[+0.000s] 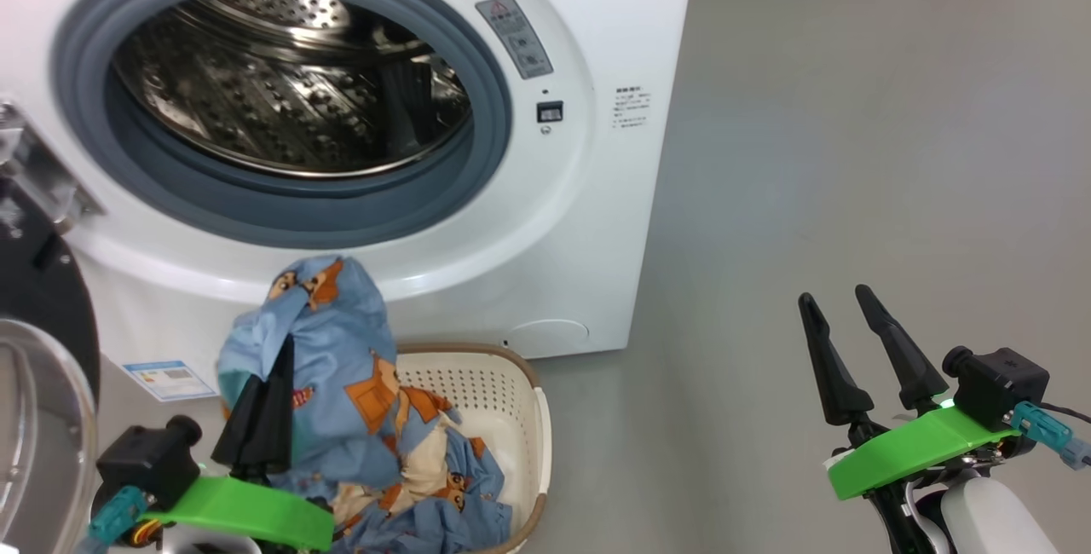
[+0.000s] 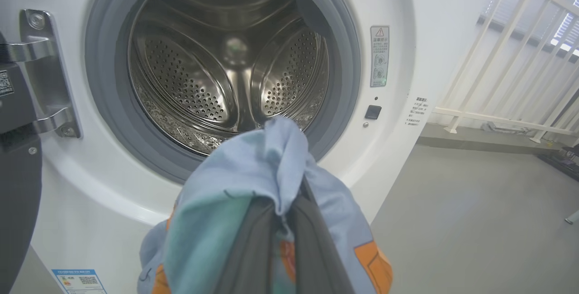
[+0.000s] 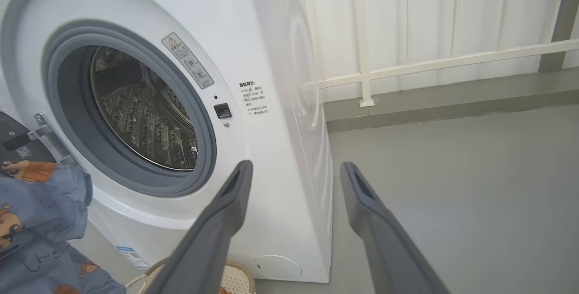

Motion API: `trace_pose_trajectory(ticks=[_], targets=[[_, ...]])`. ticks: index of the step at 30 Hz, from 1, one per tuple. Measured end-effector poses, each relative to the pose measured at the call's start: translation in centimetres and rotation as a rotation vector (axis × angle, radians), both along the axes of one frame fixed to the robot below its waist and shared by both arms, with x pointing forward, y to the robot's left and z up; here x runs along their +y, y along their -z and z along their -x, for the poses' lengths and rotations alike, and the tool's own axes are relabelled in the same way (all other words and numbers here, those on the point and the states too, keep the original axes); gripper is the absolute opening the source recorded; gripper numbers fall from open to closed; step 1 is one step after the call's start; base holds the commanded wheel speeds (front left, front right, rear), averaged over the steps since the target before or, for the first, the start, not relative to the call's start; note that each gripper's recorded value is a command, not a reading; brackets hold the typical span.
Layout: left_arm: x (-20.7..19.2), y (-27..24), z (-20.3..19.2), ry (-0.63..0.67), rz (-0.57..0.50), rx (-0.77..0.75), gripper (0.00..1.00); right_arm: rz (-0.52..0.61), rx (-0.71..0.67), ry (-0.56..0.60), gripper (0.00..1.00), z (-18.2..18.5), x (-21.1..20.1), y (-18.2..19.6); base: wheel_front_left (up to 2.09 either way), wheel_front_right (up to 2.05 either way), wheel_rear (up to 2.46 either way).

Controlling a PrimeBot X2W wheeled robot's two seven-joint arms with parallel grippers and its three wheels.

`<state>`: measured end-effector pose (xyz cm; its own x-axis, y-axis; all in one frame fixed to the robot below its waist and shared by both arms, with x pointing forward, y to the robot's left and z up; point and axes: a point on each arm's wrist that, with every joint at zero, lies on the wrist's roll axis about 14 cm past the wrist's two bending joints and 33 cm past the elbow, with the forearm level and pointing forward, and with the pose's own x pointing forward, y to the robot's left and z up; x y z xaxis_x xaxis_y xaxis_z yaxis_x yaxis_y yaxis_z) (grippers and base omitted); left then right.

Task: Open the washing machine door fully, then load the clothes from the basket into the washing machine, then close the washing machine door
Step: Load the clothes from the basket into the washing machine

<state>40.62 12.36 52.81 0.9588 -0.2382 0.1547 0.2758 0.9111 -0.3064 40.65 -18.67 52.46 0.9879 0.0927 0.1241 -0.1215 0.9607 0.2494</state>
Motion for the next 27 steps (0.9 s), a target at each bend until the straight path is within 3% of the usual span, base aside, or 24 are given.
trace_pose_trajectory(ticks=[19, 27], targets=[[0.9, 0.1, 0.6, -0.047, -0.021, -0.002, 0.00, 0.017, -0.007, -0.008, 1.00, 0.5, 0.0, -0.2, 0.00, 0.00, 0.00], [1.0, -0.3, -1.3, -0.049, -0.025, -0.017, 0.00, 0.029, 0.006, -0.001, 1.00, 0.2, -0.2, 0.3, 0.00, 0.00, 0.00]])
